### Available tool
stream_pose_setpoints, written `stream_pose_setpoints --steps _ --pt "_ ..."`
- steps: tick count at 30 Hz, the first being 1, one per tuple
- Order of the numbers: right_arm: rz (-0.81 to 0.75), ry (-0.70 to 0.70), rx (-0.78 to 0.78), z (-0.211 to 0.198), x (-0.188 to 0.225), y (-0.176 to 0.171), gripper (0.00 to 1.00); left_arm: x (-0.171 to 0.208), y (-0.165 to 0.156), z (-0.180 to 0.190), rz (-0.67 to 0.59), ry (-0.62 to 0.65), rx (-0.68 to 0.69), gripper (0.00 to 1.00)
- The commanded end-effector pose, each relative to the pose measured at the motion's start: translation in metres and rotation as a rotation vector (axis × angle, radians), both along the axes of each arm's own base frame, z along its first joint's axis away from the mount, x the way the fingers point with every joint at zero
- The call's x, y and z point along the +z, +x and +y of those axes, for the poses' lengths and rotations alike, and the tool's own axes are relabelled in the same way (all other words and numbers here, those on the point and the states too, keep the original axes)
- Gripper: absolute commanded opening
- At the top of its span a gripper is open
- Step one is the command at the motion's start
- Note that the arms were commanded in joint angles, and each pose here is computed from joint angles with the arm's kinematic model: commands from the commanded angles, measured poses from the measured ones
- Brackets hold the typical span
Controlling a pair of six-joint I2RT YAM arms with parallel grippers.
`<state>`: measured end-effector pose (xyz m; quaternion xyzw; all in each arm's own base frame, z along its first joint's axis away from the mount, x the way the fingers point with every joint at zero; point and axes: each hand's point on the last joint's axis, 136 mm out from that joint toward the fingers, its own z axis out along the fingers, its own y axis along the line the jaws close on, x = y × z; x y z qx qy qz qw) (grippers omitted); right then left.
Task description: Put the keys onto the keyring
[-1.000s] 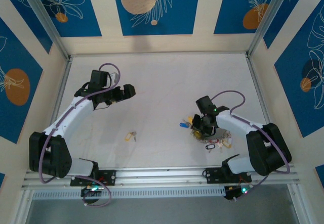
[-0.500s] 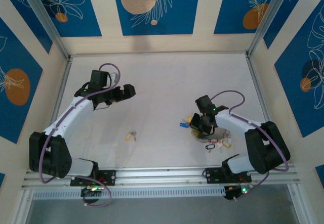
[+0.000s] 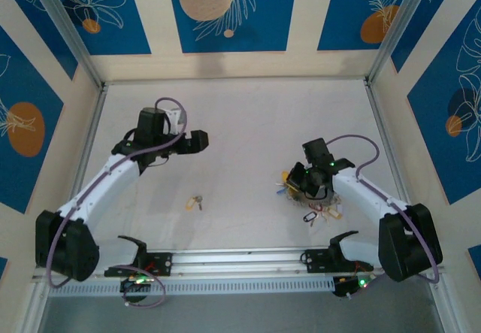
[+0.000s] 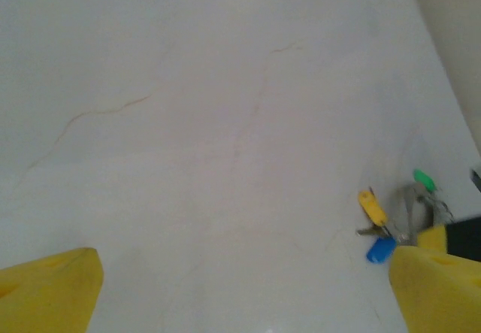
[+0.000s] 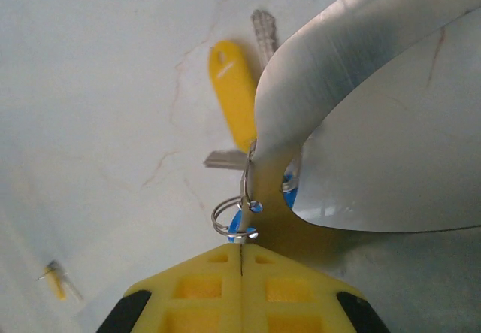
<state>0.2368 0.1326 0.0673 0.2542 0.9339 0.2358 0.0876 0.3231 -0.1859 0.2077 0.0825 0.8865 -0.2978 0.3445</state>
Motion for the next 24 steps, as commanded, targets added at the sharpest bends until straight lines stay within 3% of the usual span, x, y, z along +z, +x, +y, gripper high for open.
stream_pose_setpoints --steps 1,7,12,16,21,24 --pt "0.005 0.134 -0.002 0.015 0.021 -0.001 0.00 0.030 -0.015 -0.027 -0.265 0.042 -0.176 0.94" --pt "0.006 0.303 0.001 0.031 0.042 -0.003 0.00 0.037 -0.078 -0.083 -0.575 0.089 -0.591 0.75" --pt "0.016 0.441 0.009 0.044 0.058 -0.008 0.00 0.020 -0.128 -0.107 -0.757 0.246 -0.911 0.61" --pt "0.033 0.484 0.032 0.052 0.063 -0.012 0.00 0.007 -0.127 -0.120 -0.840 0.427 -0.930 0.51" --pt "0.049 0.514 0.081 0.066 0.067 -0.015 0.00 -0.010 -0.119 -0.145 -0.892 0.480 -0.906 0.32" --pt "0.057 0.514 0.088 0.069 0.064 -0.015 0.00 -0.025 -0.117 -0.162 -0.993 0.508 -0.905 0.27"
